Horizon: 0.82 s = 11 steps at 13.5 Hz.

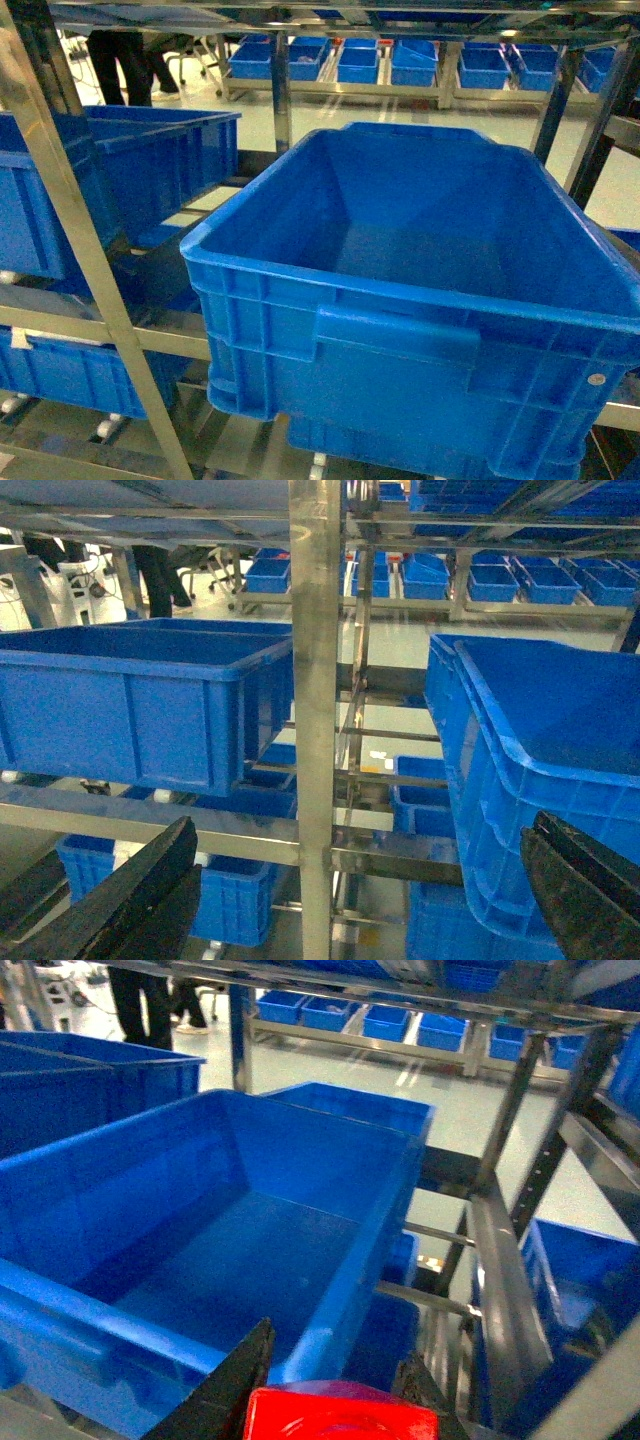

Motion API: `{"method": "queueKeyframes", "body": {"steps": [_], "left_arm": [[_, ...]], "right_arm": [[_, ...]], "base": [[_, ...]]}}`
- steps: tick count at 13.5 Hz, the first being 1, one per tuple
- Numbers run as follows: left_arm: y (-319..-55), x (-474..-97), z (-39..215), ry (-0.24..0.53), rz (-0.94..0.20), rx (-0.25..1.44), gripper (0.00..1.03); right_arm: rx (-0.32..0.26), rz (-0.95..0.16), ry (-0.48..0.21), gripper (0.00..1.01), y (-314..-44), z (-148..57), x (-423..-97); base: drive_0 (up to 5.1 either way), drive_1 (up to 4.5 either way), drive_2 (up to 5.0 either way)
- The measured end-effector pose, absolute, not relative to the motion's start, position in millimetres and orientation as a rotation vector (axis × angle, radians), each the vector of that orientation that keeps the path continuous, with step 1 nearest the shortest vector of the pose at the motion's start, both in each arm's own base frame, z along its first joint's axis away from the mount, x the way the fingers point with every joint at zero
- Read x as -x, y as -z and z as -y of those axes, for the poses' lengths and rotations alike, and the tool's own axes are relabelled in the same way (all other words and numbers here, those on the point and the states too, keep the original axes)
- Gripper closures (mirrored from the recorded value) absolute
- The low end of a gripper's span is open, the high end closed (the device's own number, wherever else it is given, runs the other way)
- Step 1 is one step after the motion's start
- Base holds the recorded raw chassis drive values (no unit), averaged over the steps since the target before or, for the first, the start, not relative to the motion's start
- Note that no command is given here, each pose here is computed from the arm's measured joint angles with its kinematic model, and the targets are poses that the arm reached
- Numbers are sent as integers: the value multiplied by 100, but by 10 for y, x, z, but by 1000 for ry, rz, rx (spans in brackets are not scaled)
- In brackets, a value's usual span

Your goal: Pick red block from blue box to shelf

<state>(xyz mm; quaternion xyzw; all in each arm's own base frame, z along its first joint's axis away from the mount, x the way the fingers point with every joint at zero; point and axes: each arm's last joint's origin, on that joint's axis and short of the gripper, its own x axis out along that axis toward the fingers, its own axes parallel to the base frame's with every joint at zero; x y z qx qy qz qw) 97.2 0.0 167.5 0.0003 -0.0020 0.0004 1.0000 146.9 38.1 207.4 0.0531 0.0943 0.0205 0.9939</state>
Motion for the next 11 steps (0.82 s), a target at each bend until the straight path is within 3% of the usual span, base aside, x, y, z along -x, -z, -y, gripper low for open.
{"method": "queueKeyframes", "body": {"steps": [1,2,3,5,7,11], "left_arm": [[-1675,-972,0,-1,4,-1,5],[-1675,-972,0,-1,4,-1,5],[-1675,-972,0,-1,4,-1,5],[-1675,-972,0,-1,4,-1,5],[-1675,-972,0,-1,4,-1,5],[-1675,-972,0,-1,4,-1,5]], "right_arm": [[-133,-171,-87,73,-2161,-485,-1648],[-183,-247,-229,73,-2127,-845,-2325],[-214,-377,-291,73,-1889,-1066,-2739],[-194,-374,-308,73,-1828,-1232,-2988],[-117,-404,-302,73,-1653,-1383,-3312],[-19,-430,-280,73,-1427,-1508,-3642]], "base": [[0,0,0],[0,0,0],[0,0,0],[0,0,0],[0,0,0],[0,0,0]]}}
